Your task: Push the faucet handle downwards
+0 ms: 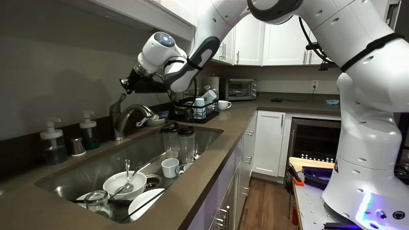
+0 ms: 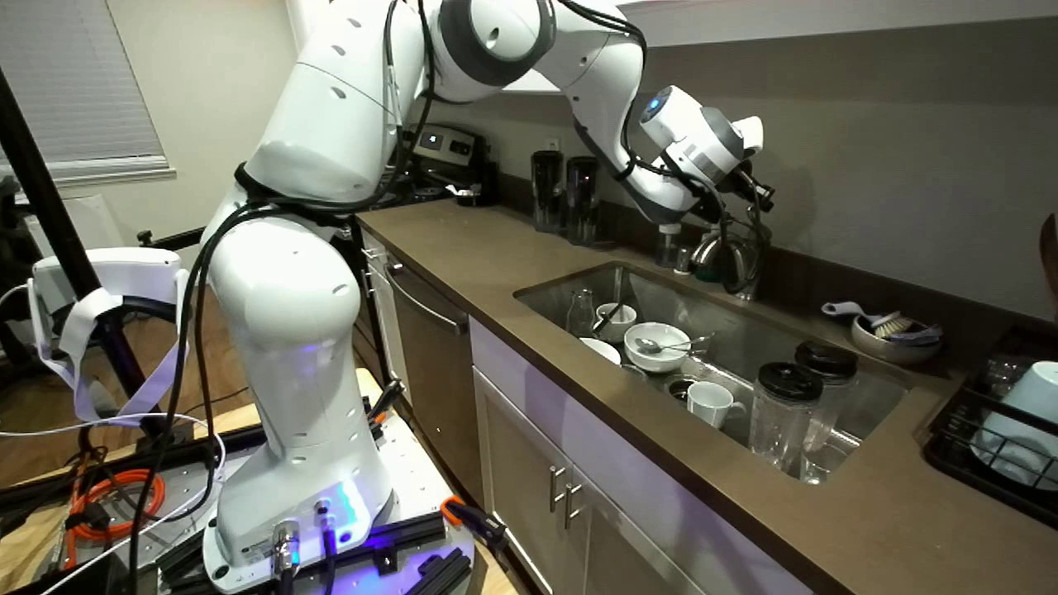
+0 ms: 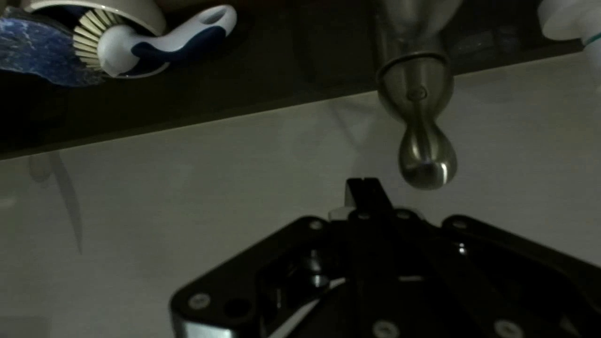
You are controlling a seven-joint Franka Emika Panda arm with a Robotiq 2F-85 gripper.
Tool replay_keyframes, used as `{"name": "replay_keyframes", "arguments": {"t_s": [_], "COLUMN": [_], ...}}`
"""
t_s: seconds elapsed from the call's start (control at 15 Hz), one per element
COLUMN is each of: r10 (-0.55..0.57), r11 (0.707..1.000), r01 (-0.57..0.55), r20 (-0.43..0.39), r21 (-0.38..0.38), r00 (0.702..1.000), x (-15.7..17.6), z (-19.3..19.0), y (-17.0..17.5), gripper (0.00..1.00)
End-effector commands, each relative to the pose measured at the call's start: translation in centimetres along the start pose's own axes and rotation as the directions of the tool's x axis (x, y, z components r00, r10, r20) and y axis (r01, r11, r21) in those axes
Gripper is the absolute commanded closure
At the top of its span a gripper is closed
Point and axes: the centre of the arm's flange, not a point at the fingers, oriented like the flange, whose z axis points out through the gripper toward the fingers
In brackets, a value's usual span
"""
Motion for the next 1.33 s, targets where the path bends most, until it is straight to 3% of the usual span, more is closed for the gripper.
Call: {"name": "replay_keyframes", "arguments": {"t_s": [0.0,0.93,1.0,1.07,1.27], "r10": [0.002,0.050,0.055,0.059,0.066], "r11": [0.999,0.995,0.994,0.993,0.991], "r01": [-0.003,-0.041,-0.044,-0.046,-0.052], "r20": [-0.022,0.098,0.110,0.115,0.120], "r21": [-0.043,-0.096,-0.103,-0.110,-0.122], "r00": [1.000,0.994,0.992,0.992,0.990], "x": [-1.8,-4.7,-5.0,-5.2,-5.5], "z": [-2.9,-10.0,-10.4,-11.0,-12.5], "y": [0.7,3.1,3.3,3.5,4.0], "gripper": [0.96,0.94,0.92,0.69,0.61]}}
